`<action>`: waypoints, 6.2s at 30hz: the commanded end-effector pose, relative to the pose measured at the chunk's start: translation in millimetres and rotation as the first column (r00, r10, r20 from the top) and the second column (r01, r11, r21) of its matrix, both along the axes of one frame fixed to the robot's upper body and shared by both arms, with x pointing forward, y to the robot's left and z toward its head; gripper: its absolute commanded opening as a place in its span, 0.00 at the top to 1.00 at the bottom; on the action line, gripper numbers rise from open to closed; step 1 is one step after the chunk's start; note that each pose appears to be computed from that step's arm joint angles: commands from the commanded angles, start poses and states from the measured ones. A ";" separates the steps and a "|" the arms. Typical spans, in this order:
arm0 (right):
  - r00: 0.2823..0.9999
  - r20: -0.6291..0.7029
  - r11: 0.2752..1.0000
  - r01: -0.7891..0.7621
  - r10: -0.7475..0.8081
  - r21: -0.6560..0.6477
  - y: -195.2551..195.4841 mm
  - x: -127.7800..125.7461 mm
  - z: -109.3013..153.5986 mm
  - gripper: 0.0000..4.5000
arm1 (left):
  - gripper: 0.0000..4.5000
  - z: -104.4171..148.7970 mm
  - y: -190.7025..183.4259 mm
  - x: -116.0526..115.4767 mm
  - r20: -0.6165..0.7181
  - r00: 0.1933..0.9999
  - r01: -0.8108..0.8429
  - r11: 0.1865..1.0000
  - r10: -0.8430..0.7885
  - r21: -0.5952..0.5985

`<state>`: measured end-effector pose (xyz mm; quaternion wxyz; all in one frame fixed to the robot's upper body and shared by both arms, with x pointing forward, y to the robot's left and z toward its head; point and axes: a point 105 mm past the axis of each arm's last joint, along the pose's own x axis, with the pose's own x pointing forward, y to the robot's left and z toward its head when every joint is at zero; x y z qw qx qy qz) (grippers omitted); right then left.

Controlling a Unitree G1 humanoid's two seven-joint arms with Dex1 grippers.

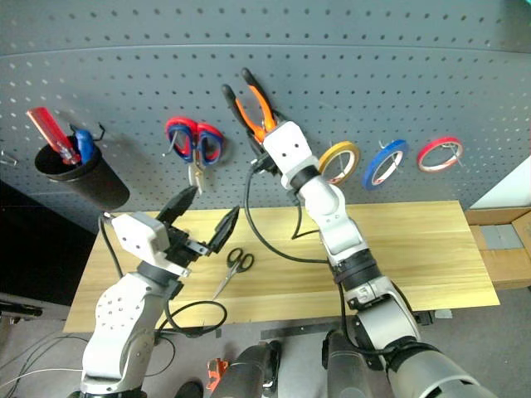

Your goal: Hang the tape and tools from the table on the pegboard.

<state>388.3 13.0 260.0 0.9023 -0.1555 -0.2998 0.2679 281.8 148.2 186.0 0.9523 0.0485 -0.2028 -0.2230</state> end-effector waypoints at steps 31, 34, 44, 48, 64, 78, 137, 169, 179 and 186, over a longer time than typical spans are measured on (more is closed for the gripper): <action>0.593 -0.761 0.741 -0.629 0.264 -0.234 -79.8 -134.4 -110.5 0.00 | 0.00 -135.1 22.1 11.3 -0.675 0.721 -0.007 0.976 0.157 0.220; 0.565 -0.790 0.727 -0.642 0.236 -0.242 -72.1 -140.8 -128.4 0.00 | 0.00 -153.6 20.8 12.8 -0.729 0.650 0.001 0.959 0.215 0.284; 0.634 -0.723 0.783 -0.583 0.275 -0.214 -51.5 -132.5 -129.3 0.00 | 0.00 -168.3 25.2 17.1 -0.755 0.578 -0.013 0.929 0.310 0.371; 0.625 -0.731 0.780 -0.589 0.275 -0.210 -49.3 -136.6 -135.0 0.00 | 0.00 -175.4 29.5 19.5 -0.768 0.550 -0.032 0.927 0.329 0.374; 0.658 -0.729 0.813 -0.521 0.190 -0.259 -69.8 -123.9 -137.4 0.00 | 0.50 -203.9 38.0 27.5 -0.822 0.430 0.016 0.908 0.373 0.420; 0.726 -0.653 0.820 -0.497 0.216 -0.282 -73.1 -106.3 -111.8 0.00 | 0.98 -96.7 33.4 14.4 -0.564 0.818 -0.032 0.988 0.111 0.149; 0.750 -0.576 0.802 -0.541 0.324 -0.252 -49.5 -84.4 -101.1 0.00 | 0.98 2.0 51.2 84.2 -0.101 0.934 -0.332 0.937 0.343 0.113; 0.682 -0.631 0.766 -0.608 0.369 -0.209 1.7 -106.8 -131.5 0.00 | 0.14 -146.5 134.9 58.8 -0.754 0.481 -0.297 0.892 0.448 0.341; 0.669 -0.650 0.733 -0.634 0.361 -0.245 14.6 -116.2 -148.5 0.00 | 0.14 -166.7 141.1 75.4 -0.791 0.371 -0.314 0.868 0.486 0.385; 0.689 -0.643 0.748 -0.609 0.334 -0.264 6.5 -108.7 -145.9 0.00 | 0.33 -175.7 138.3 72.6 -0.822 0.325 -0.300 0.876 0.467 0.378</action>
